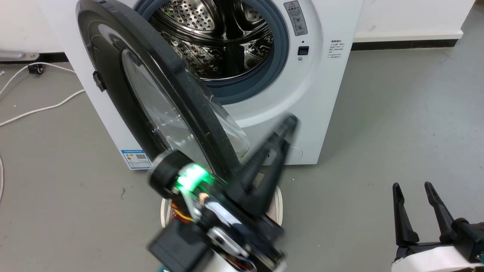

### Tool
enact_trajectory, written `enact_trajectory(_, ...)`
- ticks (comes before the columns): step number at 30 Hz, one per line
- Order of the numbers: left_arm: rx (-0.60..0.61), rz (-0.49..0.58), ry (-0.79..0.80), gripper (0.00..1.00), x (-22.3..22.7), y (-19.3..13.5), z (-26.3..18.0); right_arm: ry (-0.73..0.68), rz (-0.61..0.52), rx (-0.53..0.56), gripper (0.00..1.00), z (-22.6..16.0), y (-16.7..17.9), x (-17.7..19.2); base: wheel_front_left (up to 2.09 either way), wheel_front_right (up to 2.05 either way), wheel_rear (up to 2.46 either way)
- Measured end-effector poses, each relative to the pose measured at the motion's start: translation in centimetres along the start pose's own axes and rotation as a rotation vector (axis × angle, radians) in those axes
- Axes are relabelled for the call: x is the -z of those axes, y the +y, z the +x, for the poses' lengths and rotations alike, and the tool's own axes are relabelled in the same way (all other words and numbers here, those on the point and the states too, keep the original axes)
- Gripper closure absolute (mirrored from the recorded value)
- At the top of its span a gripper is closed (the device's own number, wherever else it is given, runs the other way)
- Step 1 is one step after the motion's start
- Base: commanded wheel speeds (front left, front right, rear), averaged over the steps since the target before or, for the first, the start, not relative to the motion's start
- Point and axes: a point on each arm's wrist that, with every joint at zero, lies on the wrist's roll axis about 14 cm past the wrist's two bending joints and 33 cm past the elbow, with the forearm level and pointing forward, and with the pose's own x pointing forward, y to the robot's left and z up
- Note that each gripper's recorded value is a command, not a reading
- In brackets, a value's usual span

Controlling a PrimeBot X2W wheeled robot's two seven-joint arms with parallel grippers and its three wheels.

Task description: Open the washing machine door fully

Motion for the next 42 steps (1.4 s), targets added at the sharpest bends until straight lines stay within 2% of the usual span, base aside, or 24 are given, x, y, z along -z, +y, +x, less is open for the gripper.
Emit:
enact_trajectory(6, 0.073, -0.134, 0.179, 1.00, 3.6, -4.0, -2.4, 0.002, 0.000, 0.003, 0.00, 0.0, -0.1, 0.1, 0.00, 0.00, 0.00)
enact_trajectory(15, 0.049, -0.260, 0.478, 1.00, 9.4, -6.0, -7.9, 0.015, 0.014, -0.011, 0.00, 0.1, 0.4, 0.5, 0.00, 0.00, 0.00)
enact_trajectory(22, -0.030, -0.233, 0.604, 1.00, 13.1, -4.3, -10.3, 0.035, 0.022, -0.010, 0.00, 0.3, 0.4, 1.1, 0.00, 0.00, 0.00)
enact_trajectory(30, -0.135, -0.158, 0.639, 1.00, 15.4, -0.6, -10.7, 0.047, 0.025, -0.001, 0.00, 0.4, 0.1, 1.5, 0.00, 0.00, 0.00)
enact_trajectory(42, -0.217, -0.127, 0.667, 1.00, 16.9, 2.0, -11.0, 0.054, 0.035, 0.001, 0.00, 0.4, 0.1, 1.8, 0.00, 0.00, 0.00)
